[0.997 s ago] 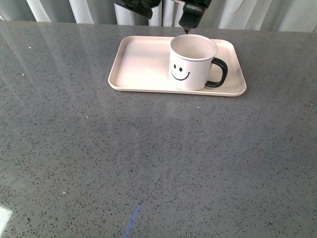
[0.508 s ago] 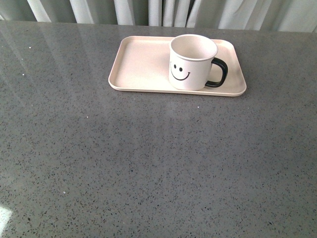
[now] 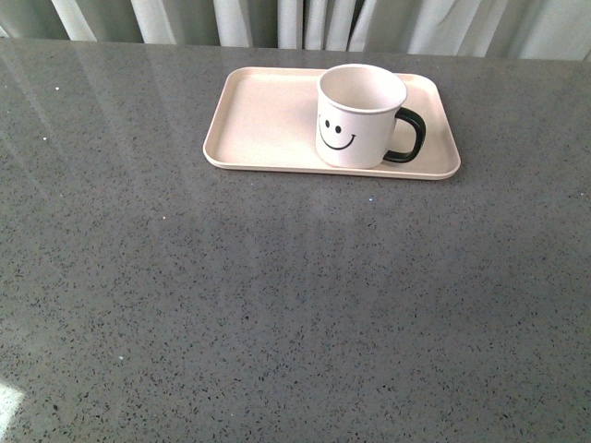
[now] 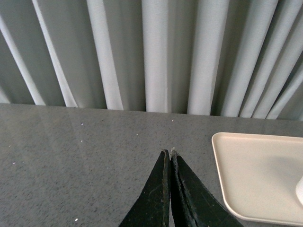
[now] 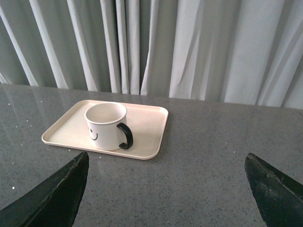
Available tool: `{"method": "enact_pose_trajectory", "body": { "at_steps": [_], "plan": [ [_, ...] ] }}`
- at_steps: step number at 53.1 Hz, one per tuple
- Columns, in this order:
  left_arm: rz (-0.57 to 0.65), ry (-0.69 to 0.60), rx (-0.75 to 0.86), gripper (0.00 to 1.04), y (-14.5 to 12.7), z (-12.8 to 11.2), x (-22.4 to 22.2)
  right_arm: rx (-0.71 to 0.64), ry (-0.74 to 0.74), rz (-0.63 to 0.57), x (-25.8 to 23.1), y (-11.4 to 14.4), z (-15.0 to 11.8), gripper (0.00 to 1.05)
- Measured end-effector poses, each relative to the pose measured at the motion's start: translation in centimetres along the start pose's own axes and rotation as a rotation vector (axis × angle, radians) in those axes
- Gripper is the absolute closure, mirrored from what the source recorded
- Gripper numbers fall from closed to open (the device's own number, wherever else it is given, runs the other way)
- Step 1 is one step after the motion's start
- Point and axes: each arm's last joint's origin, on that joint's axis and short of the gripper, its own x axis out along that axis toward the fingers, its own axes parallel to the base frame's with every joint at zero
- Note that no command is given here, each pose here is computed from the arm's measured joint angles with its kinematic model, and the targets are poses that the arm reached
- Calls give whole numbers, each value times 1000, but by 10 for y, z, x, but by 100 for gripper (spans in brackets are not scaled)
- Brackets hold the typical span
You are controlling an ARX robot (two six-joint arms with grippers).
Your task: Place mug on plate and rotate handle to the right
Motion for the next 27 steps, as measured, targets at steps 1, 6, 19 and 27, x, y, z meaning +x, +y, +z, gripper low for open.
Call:
{"method": "enact_pose_trajectory", "body": {
  "at_steps": [1, 6, 19, 27],
  "plan": [
    [1, 0, -1, 103, 2, -1, -3, 0, 0, 0, 0, 0, 0, 9],
    [8, -3, -1, 103, 11, -5, -20, 0, 0, 0, 0, 0, 0, 9],
    [2, -1, -1, 103, 20, -12, -46, 0, 0, 0, 0, 0, 0, 9],
    [-15, -16, -2, 103, 29, -18, -63, 0, 0, 0, 0, 0, 0, 9]
  ]
}}
